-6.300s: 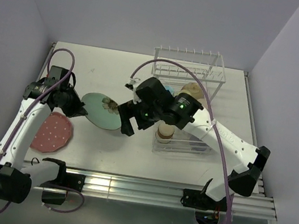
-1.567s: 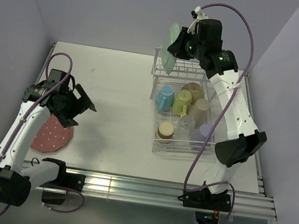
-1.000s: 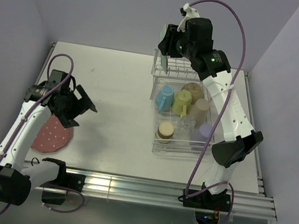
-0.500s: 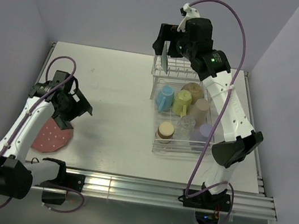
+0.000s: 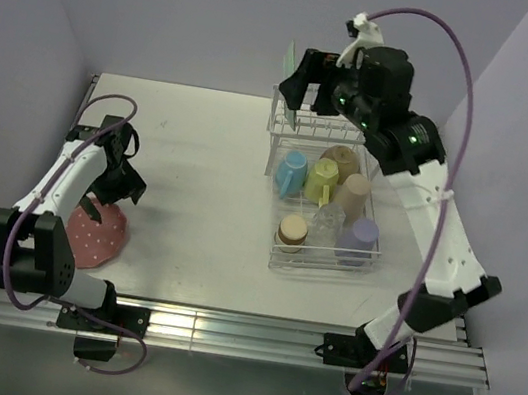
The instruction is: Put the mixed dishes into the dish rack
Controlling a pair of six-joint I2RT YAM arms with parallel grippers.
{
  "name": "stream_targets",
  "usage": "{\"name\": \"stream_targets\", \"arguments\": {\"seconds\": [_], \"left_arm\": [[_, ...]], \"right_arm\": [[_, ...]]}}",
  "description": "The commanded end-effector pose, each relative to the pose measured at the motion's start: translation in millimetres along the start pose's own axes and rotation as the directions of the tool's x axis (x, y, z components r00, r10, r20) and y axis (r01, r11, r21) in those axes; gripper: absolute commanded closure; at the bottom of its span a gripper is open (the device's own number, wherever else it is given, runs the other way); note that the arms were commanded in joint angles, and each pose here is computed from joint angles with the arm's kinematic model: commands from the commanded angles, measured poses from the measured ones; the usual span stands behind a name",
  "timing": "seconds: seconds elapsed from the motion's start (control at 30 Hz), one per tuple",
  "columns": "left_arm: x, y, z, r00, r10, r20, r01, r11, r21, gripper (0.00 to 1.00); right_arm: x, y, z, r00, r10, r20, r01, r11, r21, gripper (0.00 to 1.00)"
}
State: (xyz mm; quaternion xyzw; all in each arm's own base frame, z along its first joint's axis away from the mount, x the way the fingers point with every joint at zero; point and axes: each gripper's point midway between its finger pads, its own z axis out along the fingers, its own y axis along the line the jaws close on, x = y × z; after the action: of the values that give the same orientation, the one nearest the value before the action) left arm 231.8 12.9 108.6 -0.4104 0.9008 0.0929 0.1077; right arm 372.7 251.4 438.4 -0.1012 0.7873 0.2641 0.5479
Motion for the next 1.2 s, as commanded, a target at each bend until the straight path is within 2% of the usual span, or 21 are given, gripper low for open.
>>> {"name": "stream_targets", "arguments": {"seconds": [0.0,0.2,0.47,0.57,0.6,0.67,0.7,0.73,0.77,0.83,0.9,1.0,1.03,1.1,1.17], "left_arm": [[-26,17,0,0.996,0.039,0.074,-0.033,0.995,-0.091,0.01],[-24,10,36,0.995,0.101,-0.015,-0.102,0.982,-0.162,0.01],[-27,5,84,0.982,0.166,-0.087,-0.184,0.944,-0.275,0.02],[-24,7,99,0.976,0.184,-0.113,-0.211,0.927,-0.311,0.1],[-22,7,102,0.975,0.186,-0.119,-0.215,0.926,-0.309,0.19],[-17,6,110,0.974,0.184,-0.132,-0.217,0.927,-0.306,0.3],[-17,6,112,0.974,0.185,-0.133,-0.218,0.927,-0.306,0.43],[-18,5,114,0.975,0.185,-0.121,-0.214,0.929,-0.301,0.5],[-15,7,118,0.973,0.19,-0.13,-0.222,0.925,-0.308,0.69],[-14,6,124,0.969,0.199,-0.145,-0.236,0.919,-0.317,0.98],[-12,2,125,0.967,0.195,-0.164,-0.238,0.924,-0.299,1.0],[-21,-20,108,0.974,0.173,-0.145,-0.2,0.959,-0.202,1.0],[-33,-33,92,0.982,0.159,-0.102,-0.173,0.974,-0.143,1.0],[-42,-47,69,0.985,0.151,-0.084,-0.157,0.985,-0.066,1.0],[-56,-70,31,0.99,0.132,-0.044,-0.129,0.989,0.073,1.0]], "right_arm": [[-43,30,-68,0.985,0.045,0.164,-0.029,0.995,-0.097,0.0],[-44,50,-128,0.979,0.053,0.199,-0.021,0.987,-0.161,0.0],[-34,39,-166,0.976,0.04,0.215,-0.013,0.992,-0.124,0.0],[-31,30,-174,0.976,0.019,0.218,0.0,0.996,-0.088,0.0],[-32,27,-179,0.973,0.018,0.228,0.0,0.997,-0.075,0.0],[-29,23,-180,0.973,0.013,0.229,0.001,0.998,-0.06,0.0],[-29,23,-183,0.973,0.013,0.231,0.0,0.998,-0.057,0.0],[-29,22,-184,0.973,0.016,0.231,-0.003,0.998,-0.055,0.0],[-29,22,-184,0.973,0.019,0.231,-0.007,0.999,-0.054,0.0],[-30,23,-187,0.972,0.024,0.234,-0.01,0.998,-0.059,0.0],[-31,24,-188,0.972,0.03,0.232,-0.015,0.998,-0.065,0.0],[-31,32,-188,0.976,0.034,0.216,-0.014,0.996,-0.092,0.0],[-30,35,-187,0.977,0.035,0.21,-0.014,0.995,-0.1,0.0],[-26,43,-183,0.982,0.03,0.185,-0.008,0.993,-0.117,0.0],[-21,48,-177,0.986,0.029,0.165,-0.009,0.992,-0.124,0.0]]}}
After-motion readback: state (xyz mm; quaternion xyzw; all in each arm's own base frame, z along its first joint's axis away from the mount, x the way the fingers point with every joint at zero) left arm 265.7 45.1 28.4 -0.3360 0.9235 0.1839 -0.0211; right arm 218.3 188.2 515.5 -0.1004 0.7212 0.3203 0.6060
